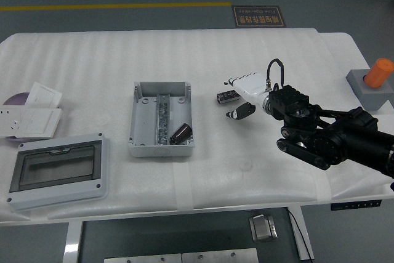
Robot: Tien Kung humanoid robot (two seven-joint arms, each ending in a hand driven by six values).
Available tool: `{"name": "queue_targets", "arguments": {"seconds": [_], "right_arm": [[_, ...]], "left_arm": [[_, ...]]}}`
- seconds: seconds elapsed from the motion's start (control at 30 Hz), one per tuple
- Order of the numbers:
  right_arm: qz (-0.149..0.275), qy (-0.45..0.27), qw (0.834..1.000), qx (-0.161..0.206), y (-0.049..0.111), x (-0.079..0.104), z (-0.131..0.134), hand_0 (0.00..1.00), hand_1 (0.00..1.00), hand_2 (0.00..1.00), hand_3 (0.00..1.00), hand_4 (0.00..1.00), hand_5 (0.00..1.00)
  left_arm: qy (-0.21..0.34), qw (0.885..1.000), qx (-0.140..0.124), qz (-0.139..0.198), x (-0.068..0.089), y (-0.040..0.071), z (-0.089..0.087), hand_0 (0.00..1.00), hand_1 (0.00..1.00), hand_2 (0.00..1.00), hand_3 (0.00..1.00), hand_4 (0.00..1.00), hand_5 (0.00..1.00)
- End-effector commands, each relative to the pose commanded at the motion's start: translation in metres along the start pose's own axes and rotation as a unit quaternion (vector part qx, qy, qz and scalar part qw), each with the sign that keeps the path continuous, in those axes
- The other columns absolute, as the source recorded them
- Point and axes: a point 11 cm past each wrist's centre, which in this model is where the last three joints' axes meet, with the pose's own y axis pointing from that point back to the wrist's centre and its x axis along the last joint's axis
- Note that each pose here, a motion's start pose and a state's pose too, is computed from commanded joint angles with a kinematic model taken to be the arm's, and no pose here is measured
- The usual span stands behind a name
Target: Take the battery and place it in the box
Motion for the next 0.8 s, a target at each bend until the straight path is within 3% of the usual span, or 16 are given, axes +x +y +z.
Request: {"name": "queue_targets", "arguments": {"seconds": [0.03, 0.8], "right_arm": [[-0.002, 0.0, 1.0, -0.001, -0.001, 0.0, 0.001, 0.773, 0.771, 0.763, 0.792, 0.784, 0.518], [-0.012, -0.008, 1.0, -0.001, -0.009, 0.01, -0.001, 0.722, 0.703, 0.684, 0.697, 0.707, 0.489]], "left_arm": [[0.0, 1.0, 0.0, 0.0, 0.0, 0.0, 0.0, 0.688, 0.698, 0.429, 0.506, 0.547, 0.371], [-0.005, 1.0, -0.007, 0.004, 0.004, 0.002, 0.007, 0.688, 0.699, 0.434, 0.509, 0.54, 0.383]]}}
